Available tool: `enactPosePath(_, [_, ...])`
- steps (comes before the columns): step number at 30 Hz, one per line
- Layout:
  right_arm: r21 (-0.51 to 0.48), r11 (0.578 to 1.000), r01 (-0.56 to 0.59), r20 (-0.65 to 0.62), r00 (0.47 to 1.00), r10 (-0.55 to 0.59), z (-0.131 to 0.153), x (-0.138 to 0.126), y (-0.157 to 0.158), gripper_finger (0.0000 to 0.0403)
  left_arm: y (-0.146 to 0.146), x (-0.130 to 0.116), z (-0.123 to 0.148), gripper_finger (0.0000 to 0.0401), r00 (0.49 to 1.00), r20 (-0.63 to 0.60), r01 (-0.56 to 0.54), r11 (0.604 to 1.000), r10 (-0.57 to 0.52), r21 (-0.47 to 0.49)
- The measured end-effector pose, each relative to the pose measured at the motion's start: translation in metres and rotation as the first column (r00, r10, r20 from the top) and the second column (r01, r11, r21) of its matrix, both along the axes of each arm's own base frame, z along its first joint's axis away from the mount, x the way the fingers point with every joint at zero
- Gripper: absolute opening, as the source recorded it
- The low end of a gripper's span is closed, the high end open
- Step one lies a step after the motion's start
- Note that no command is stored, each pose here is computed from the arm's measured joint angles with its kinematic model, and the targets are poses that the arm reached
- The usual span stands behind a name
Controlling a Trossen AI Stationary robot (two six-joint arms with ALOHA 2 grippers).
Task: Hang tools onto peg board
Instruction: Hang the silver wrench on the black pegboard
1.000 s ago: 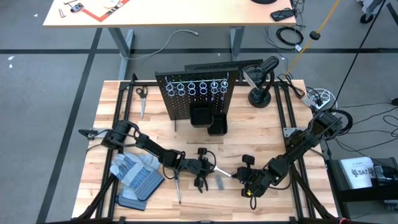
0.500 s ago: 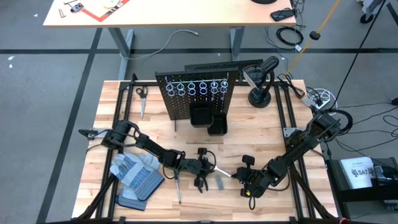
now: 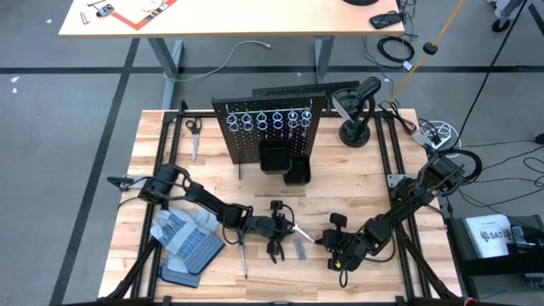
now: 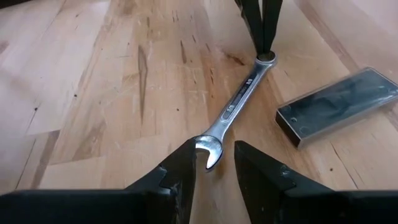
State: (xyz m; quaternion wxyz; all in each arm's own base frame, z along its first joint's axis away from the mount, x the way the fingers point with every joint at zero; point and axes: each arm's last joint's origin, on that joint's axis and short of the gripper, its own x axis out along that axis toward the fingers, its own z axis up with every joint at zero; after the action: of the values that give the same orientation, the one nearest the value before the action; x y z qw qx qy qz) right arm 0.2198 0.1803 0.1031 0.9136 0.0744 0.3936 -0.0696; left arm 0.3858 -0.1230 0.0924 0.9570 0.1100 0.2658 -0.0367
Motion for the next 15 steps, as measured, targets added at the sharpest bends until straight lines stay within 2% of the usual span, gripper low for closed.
enactPosePath(4, [-0.001,1.0,-0.002,-0.008,1.0,0.002,-0.0005,-0.0006,-0.0004,0.0,0.0006,-0.0001,0.0,0.0119,1.0,0.003,-0.012,0.999,0.011,0.034])
enactPosePath(8, [0.002,1.0,-0.002,-0.01,1.0,0.002,-0.0006,-0.0006,-0.0003,0.0,0.0017,-0.0002,0.0,0.0119,1.0,0.006,-0.01,0.992,0.009,0.129])
enactPosePath(15, [0.002,1.0,0.0,-0.013,1.0,0.0,-0.0012,-0.001,-0.0008,0.0,0.0013,-0.0003,0.0006,0.0119,1.0,-0.005,0.026,0.982,-0.025,0.185])
